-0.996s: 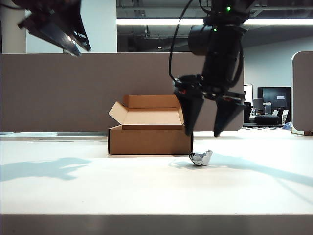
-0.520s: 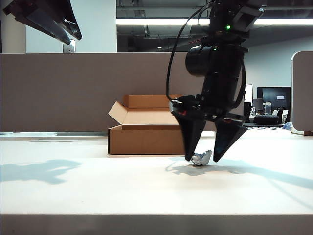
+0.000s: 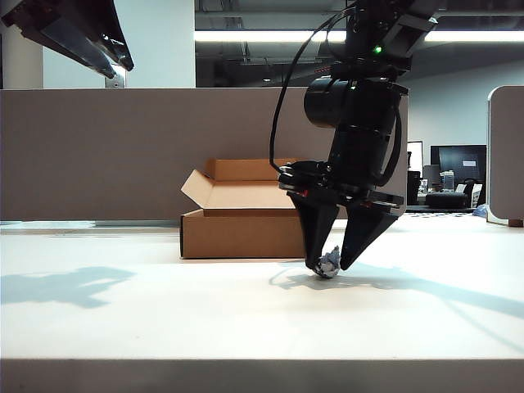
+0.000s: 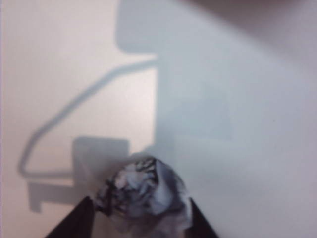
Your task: Pick up all the paper balls on the table and put them in the paper box.
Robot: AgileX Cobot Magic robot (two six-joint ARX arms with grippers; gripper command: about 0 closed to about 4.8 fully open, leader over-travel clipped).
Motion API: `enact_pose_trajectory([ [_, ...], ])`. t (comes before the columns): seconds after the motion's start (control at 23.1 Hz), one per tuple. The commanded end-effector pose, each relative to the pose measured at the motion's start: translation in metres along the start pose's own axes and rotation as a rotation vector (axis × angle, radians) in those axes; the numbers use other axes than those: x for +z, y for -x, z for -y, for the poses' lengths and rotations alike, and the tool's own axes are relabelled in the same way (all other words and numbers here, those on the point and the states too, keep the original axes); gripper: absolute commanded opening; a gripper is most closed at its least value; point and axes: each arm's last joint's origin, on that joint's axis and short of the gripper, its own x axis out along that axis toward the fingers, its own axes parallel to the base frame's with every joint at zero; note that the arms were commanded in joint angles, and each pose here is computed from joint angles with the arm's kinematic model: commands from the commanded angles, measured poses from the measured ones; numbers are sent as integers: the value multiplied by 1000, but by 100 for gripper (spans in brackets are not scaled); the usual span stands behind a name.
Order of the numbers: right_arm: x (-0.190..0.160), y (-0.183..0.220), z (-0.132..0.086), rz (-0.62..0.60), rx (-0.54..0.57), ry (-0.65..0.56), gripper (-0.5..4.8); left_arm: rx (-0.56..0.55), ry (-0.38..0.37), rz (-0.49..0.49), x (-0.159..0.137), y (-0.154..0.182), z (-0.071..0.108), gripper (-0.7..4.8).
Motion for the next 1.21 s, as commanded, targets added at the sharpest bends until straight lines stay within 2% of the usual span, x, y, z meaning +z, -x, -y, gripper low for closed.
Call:
enact_pose_trajectory([
  [0.04, 2, 1, -1, 18, -3, 4, 203, 6, -2, 6, 1, 1, 0, 160],
  [0.22, 2, 1, 0, 21, -30, 5, 146, 6, -2, 6, 1, 1, 0, 160],
  [0.43, 5, 2, 0, 43, -56, 8, 139, 6, -2, 7, 1, 1, 0, 160],
  [0.56, 6, 3, 1, 57, -71, 13, 111, 7, -2, 8, 1, 1, 0, 160],
  [0.74, 10, 9, 1, 79, -73, 14, 111, 7, -3, 11, 1, 1, 0, 160],
  [1.0, 29, 38, -1, 163, -78, 22, 111, 8, -4, 13, 1, 1, 0, 160],
  [1.21, 48, 67, -4, 275, -84, 33, 111, 7, -4, 14, 1, 1, 0, 160],
])
